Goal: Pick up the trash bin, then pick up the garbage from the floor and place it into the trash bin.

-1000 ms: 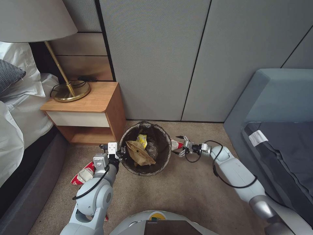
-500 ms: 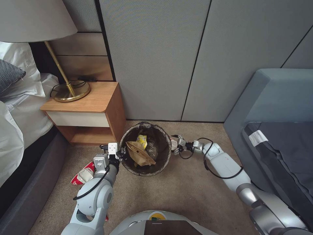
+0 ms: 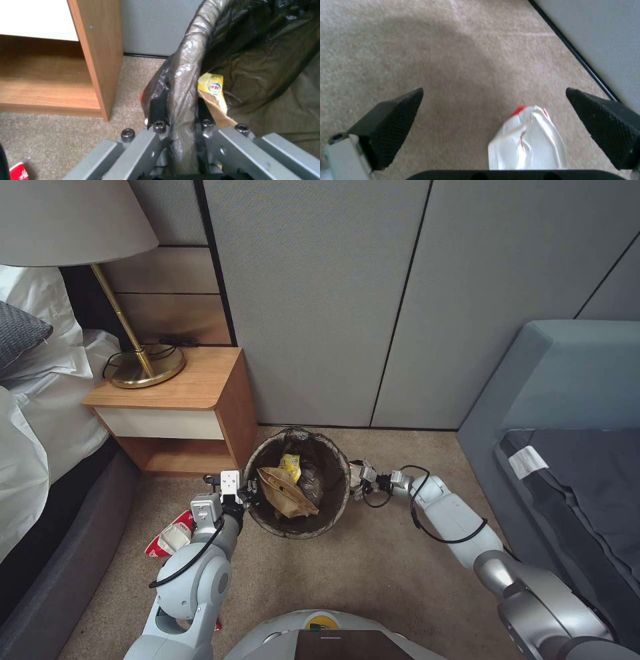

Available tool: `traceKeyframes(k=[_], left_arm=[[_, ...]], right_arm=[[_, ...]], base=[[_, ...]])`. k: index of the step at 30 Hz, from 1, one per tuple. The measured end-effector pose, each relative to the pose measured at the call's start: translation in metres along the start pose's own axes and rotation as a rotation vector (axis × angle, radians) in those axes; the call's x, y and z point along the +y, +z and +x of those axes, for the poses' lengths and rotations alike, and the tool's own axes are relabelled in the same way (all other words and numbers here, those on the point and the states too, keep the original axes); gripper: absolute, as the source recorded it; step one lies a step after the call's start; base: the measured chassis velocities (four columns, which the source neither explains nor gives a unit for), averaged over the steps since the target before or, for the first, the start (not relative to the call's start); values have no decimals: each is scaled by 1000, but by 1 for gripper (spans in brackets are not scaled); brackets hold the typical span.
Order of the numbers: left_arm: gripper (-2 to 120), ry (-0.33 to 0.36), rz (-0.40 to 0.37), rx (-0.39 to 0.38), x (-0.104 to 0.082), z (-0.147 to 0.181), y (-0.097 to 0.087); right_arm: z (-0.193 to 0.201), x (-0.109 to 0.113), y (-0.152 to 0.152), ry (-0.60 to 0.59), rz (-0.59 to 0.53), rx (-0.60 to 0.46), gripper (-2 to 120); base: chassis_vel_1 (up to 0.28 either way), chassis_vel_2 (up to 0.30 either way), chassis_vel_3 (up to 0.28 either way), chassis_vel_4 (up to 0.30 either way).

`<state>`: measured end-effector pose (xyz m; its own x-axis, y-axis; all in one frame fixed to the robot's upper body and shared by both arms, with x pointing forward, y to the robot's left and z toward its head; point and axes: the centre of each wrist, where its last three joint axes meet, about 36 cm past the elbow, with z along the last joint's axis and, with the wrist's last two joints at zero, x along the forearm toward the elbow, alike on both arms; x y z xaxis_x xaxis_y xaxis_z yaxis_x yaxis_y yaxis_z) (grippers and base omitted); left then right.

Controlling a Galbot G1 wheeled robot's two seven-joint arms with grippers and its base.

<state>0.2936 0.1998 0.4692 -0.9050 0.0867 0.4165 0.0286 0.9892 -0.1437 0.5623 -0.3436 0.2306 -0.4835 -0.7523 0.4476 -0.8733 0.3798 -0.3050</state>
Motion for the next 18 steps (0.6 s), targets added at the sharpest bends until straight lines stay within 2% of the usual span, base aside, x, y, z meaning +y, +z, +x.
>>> traceKeyframes(k=[18], left_arm=[[0,2,-2,1,0,0,0]], right_arm=[[31,-1,34,113,-76,64,100]], base=[[0,0,0,0]])
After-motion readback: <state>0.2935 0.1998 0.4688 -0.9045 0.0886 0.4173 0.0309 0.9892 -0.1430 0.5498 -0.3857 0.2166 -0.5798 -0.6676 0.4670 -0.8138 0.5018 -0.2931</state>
